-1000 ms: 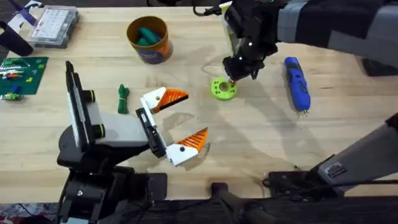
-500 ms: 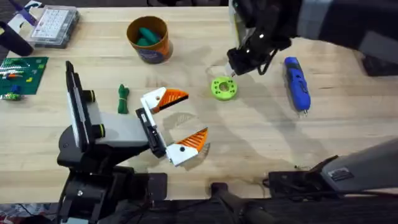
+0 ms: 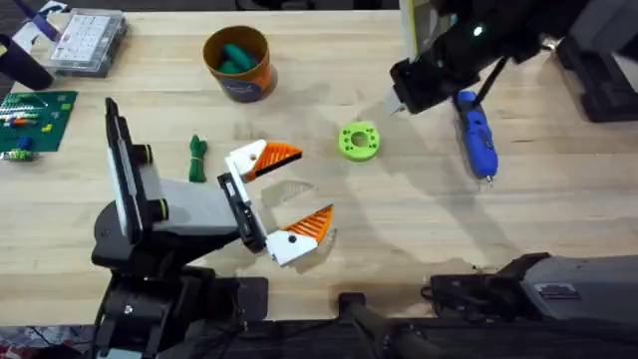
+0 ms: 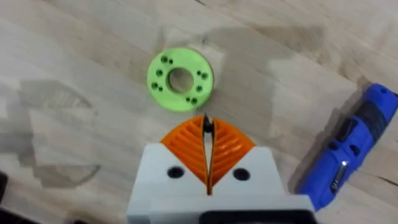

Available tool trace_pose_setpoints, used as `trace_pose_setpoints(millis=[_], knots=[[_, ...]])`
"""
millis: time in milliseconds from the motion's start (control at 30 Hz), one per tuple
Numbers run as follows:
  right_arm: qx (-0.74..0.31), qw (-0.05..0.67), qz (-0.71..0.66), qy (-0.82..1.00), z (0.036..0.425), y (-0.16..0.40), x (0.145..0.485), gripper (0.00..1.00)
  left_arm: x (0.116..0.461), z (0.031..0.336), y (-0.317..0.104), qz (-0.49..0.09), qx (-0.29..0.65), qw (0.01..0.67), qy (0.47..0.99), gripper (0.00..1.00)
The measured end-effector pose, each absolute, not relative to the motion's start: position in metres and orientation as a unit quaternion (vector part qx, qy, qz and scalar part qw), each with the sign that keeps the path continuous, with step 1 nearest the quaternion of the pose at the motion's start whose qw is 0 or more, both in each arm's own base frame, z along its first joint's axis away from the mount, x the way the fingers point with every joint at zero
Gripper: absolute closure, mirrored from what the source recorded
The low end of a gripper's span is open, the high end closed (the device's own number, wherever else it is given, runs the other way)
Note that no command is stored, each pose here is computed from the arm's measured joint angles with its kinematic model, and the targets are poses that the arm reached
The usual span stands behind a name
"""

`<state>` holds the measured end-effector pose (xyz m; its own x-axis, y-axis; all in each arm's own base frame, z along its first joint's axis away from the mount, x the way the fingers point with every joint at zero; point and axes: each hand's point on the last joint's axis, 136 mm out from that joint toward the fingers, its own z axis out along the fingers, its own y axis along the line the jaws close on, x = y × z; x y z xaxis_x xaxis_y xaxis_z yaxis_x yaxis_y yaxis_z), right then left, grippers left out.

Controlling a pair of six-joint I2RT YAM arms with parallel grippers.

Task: Pick up the gripper from the table and insert it into the empty holder that is missing its gripper. Then pick up a screw, insert it into the mounting hole, and use the screwdriver to tighten it. Finally, clean up the table by picking up the vegetable and placing it into the bucket.

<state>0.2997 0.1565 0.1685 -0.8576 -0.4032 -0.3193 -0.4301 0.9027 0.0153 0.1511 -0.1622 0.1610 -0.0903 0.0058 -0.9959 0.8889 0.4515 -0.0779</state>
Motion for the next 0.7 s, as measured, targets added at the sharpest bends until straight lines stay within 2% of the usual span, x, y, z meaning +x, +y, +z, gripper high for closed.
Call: trace_pose_setpoints(millis=[367, 700], knots=[[-0.265, 0.214, 0.056, 0.938, 0.23, 0.179, 0.307, 0.994, 0.151, 0.161, -0.162, -0.385, 0.355, 0.573, 0.63, 0.014], [-0.374, 0.241, 0.081, 0.892, 0.254, 0.248, 0.282, 0.994, 0.151, 0.161, -0.162, -0.385, 0.355, 0.573, 0.63, 0.014]])
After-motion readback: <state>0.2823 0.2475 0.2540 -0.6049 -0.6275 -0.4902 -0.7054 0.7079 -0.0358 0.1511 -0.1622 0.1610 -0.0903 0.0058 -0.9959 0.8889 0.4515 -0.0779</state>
